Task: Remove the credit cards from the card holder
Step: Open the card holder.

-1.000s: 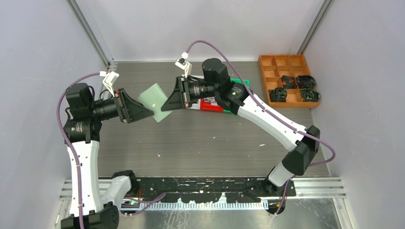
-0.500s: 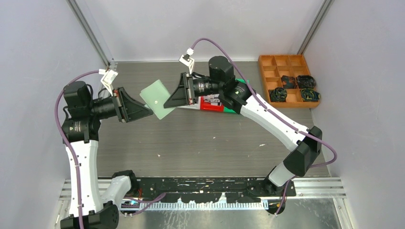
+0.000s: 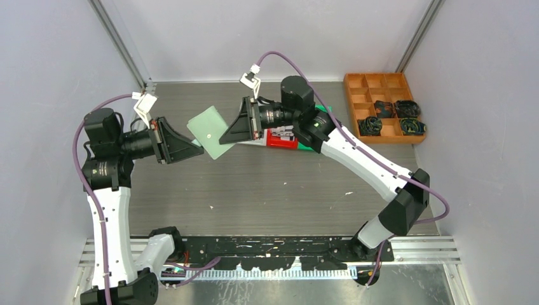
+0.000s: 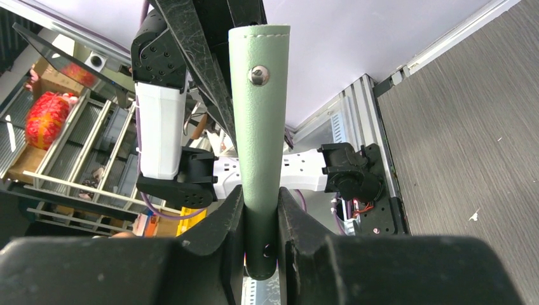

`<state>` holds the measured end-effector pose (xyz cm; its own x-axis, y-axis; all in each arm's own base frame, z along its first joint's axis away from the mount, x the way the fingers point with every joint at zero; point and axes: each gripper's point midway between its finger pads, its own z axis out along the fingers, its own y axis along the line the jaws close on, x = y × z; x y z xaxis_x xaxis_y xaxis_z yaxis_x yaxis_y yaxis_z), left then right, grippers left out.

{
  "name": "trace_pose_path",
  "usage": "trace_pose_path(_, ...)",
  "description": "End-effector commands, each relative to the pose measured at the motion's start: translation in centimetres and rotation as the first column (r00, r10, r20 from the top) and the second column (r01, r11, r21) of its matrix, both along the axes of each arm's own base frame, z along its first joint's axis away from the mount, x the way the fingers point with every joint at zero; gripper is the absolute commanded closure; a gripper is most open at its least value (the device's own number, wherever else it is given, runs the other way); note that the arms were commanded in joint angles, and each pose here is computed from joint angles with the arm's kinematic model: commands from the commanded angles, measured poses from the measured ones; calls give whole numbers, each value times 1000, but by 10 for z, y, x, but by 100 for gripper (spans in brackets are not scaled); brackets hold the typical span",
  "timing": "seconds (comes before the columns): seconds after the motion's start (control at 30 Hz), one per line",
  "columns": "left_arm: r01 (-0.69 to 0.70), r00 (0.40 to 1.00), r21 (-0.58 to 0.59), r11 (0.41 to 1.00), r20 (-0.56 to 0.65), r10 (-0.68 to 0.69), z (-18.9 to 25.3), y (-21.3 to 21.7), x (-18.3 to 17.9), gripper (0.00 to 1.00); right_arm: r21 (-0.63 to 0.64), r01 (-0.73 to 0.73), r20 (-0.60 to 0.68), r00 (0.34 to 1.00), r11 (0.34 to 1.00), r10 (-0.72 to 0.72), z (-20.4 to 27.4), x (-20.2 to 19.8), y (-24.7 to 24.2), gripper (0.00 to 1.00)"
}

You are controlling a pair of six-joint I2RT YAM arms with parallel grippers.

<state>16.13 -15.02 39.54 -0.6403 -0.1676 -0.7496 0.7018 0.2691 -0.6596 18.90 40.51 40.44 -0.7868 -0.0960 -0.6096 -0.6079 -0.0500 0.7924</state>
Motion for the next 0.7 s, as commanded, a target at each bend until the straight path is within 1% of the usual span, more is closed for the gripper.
trace_pose_path(0.0,70,995,-11,997,72,-69,21,-4,-23,79,90,21,107,994,996,-31,36,-7,-19,91)
trace_pose_path(0.2,72,994,-8,997,87,-72,22,-4,-24,79,73,5,123,992,997,-14,36,-15,-25,91)
trace_pose_path(0.33,44,993,5,999,105,-44,21,-3,-20,80,76,-8,128,992,997,-2,36,-20,-29,91)
trace_pose_path(0.4,9,992,26,1000,127,-12,18,-2,-16,81,79,-11,128,992,997,0,36,-21,-30,91)
trace_pose_path(0.53,-127,976,127,984,192,101,6,7,-2,79,113,-28,124,992,993,14,42,-24,-29,91)
trace_pose_path(0.6,-140,973,133,981,200,112,5,8,-1,79,126,-39,115,993,991,25,44,-24,-27,91)
trace_pose_path(0.67,-116,977,108,987,190,94,7,6,-3,78,139,-47,106,994,989,32,45,-23,-25,91)
